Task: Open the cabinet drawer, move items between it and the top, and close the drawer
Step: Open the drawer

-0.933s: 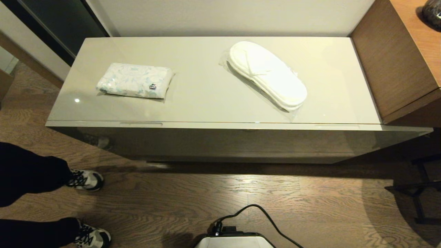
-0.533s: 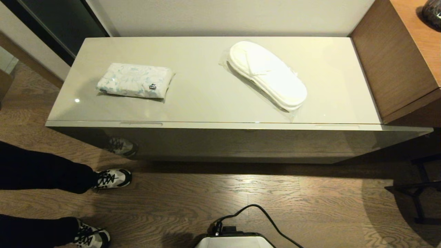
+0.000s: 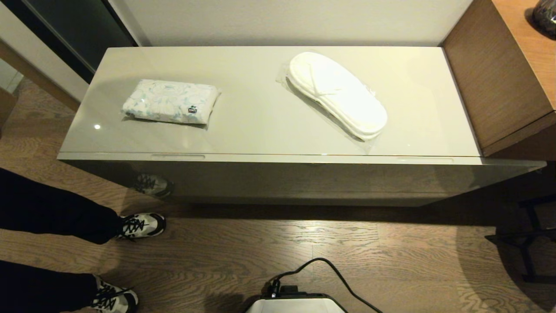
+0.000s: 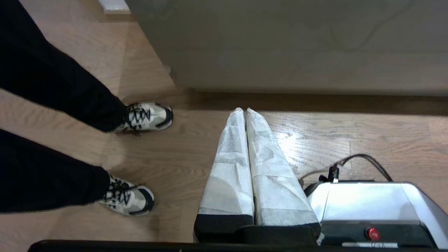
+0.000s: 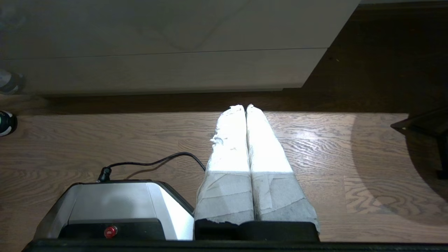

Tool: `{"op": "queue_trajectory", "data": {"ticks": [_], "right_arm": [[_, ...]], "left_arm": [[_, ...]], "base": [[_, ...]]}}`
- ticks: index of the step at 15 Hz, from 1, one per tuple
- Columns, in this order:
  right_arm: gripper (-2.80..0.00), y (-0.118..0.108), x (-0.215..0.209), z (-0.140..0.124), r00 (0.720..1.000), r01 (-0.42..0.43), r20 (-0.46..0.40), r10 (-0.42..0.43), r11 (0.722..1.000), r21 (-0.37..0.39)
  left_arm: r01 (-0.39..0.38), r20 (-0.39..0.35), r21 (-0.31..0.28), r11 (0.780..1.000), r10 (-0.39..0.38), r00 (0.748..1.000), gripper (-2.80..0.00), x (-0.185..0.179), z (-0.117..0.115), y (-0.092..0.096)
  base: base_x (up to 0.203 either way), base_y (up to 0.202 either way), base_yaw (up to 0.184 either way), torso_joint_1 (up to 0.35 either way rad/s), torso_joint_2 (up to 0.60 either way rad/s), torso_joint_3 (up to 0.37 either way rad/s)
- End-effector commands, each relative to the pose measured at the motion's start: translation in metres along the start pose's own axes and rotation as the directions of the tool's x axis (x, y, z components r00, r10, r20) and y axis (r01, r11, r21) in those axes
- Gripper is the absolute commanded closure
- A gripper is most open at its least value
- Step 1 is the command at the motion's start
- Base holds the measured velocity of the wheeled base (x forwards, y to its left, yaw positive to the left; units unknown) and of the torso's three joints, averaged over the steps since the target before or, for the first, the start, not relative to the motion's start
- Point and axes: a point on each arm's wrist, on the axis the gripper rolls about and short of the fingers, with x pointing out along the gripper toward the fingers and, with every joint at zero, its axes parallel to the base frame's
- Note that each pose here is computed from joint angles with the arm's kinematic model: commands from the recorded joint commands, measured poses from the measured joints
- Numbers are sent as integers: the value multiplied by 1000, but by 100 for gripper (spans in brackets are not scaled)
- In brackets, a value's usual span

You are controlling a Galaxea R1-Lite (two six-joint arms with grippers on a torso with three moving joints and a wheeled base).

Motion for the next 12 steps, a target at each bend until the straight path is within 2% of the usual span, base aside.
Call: {"op": "queue_trajectory", "data": {"ticks": [1,4,7,8,10,12], "right_arm": [[0,0,-2,-1,1000,-1,20,1,1000,1],[0,0,-1,-1,1000,-1,19,1,1000,1],[0,0,-1,-1,1000,-1,19,1,1000,1],[0,0,-1,-1,1000,-1,19,1,1000,1],[0,0,-1,-1,1000,-1,19,1,1000,1],[0,0,-1,-1,1000,-1,19,1,1000,1]], "left_arm": [[11,-2,1,1000,-11,1000,0,-8,16,0],[18,-43,-20,1000,-19,999,0,-21,66,2],[-6,-201,-126,992,-20,979,0,1,151,5],[-17,-285,-156,988,-28,958,0,17,173,6],[-20,-452,-228,973,-87,888,0,67,201,7],[-18,-524,-335,942,-170,835,0,115,223,6]], "base": [[0,0,0,0,0,0],[0,0,0,0,0,0],[0,0,0,0,0,0],[0,0,0,0,0,0],[0,0,0,0,0,0],[0,0,0,0,0,0]]}}
